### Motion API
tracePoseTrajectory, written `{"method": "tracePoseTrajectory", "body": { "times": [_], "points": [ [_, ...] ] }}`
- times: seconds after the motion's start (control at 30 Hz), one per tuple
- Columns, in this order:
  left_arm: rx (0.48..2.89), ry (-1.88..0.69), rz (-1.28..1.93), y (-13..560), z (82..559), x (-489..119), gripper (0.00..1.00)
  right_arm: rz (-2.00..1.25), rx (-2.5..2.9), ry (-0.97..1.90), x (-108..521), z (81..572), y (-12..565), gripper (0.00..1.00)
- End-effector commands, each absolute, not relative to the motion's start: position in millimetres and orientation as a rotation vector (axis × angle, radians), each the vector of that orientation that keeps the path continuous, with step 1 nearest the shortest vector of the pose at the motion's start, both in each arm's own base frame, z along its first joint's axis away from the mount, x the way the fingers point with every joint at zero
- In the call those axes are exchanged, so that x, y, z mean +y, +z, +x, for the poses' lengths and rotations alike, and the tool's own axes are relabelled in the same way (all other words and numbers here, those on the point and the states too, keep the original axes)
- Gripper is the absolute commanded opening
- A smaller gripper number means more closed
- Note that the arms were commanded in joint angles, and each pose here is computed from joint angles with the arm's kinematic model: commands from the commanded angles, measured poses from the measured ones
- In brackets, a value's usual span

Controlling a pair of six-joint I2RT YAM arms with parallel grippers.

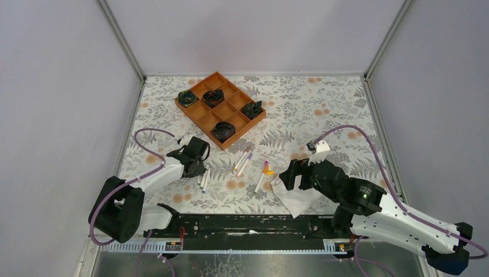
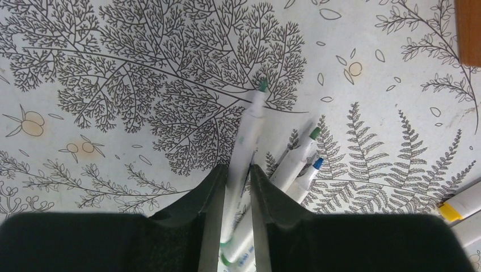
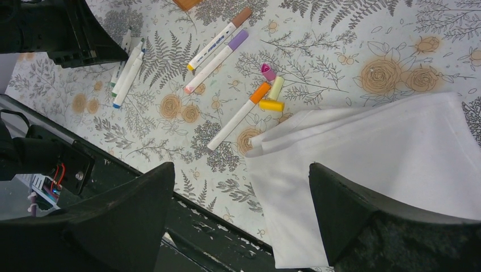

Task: Insert the pens into the pen caps
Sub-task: Pick up the pen from the center of the board.

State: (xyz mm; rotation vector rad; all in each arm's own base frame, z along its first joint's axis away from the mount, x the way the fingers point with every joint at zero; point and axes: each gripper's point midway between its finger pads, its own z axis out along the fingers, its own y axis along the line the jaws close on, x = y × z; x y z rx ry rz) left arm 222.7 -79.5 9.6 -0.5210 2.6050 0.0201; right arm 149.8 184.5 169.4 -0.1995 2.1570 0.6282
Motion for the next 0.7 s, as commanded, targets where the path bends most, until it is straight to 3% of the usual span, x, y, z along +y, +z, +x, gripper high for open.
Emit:
{"method": "tracePoseTrajectory", "body": {
  "times": [0.0,0.23,0.47,0.67],
  "points": [
    [2.578,0.017,-0.512,13,234,-81,0.18,-0.169,2.126,0.685,193,153,179,0.93],
    [2.579,0.007,-0.488,15,237,-82,0.0,-0.166,2.125,0.689,193,153,180,0.93],
    [2.467,-0.076,-0.41,58,256,-89,0.0,-0.166,2.115,0.715,197,153,186,0.93],
    [2.296,-0.409,-0.166,124,262,-136,0.0,-0.146,2.085,0.773,206,154,194,0.93]
  ]
}}
